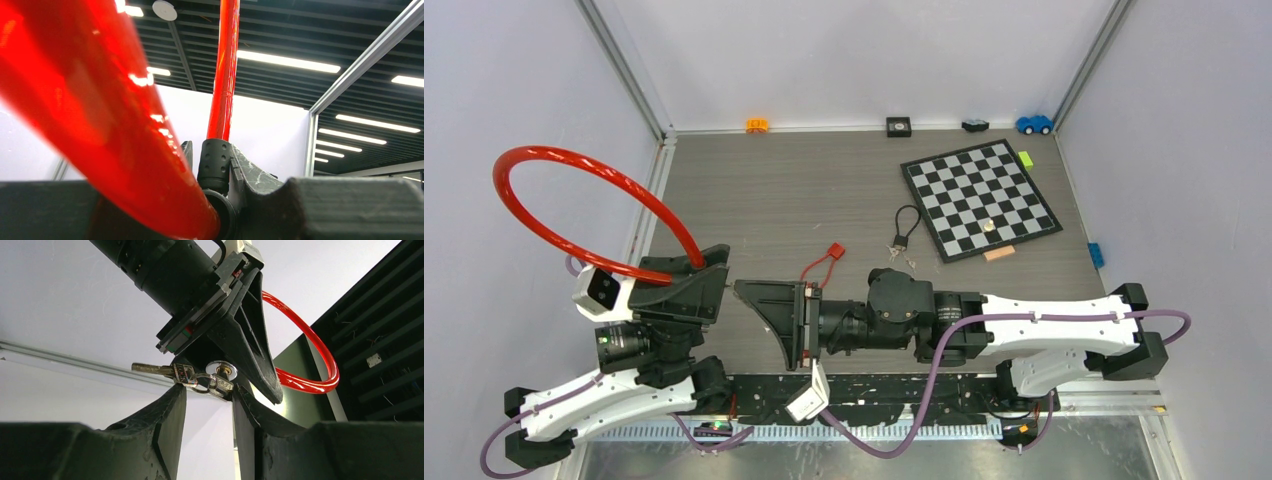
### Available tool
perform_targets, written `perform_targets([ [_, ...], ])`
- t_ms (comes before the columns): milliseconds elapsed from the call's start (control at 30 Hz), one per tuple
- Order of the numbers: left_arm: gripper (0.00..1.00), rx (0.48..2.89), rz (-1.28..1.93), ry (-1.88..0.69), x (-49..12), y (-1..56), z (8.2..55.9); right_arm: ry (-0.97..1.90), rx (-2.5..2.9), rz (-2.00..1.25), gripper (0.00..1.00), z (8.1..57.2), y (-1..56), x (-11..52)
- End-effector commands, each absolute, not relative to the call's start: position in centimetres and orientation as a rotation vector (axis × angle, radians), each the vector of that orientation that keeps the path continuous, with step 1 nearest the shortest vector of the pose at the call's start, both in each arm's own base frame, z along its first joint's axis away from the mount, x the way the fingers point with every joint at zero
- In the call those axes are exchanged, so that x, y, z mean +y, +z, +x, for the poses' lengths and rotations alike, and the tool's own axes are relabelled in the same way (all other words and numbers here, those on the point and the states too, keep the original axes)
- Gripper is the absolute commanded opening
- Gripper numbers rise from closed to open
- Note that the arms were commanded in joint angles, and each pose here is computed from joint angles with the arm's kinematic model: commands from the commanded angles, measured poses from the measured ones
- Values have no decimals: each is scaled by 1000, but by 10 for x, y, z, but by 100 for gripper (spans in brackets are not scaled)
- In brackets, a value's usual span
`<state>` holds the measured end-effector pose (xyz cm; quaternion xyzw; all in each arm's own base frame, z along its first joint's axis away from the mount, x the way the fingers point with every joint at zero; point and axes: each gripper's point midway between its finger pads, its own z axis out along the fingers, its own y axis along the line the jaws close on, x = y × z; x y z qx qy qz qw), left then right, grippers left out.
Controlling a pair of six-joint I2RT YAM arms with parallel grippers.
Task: Lock with the key
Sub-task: Lock the lock.
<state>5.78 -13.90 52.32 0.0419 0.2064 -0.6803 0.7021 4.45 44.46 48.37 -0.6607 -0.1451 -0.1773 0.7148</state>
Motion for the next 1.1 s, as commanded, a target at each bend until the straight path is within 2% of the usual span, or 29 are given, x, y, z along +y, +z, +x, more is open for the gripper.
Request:
perform_targets([
  [0, 0, 411, 64, -1518, -128, 534, 55, -377, -345, -1374, 44, 35, 518, 439],
  [367, 0, 409, 62, -1520, -129, 535, 55, -383, -334, -1385, 31, 38, 517, 442],
  [633, 0, 411, 65, -1518, -130, 536, 55, -371, -315, -1392, 10, 39, 512, 442],
  [767, 0, 411, 72, -1519, -131, 536, 55, -265, -227, -1346, 2, 39, 516, 440],
  [1067, 0, 405, 79, -1523, -130, 537, 53, 63, 168, -1196, 1, 59, 505, 445],
])
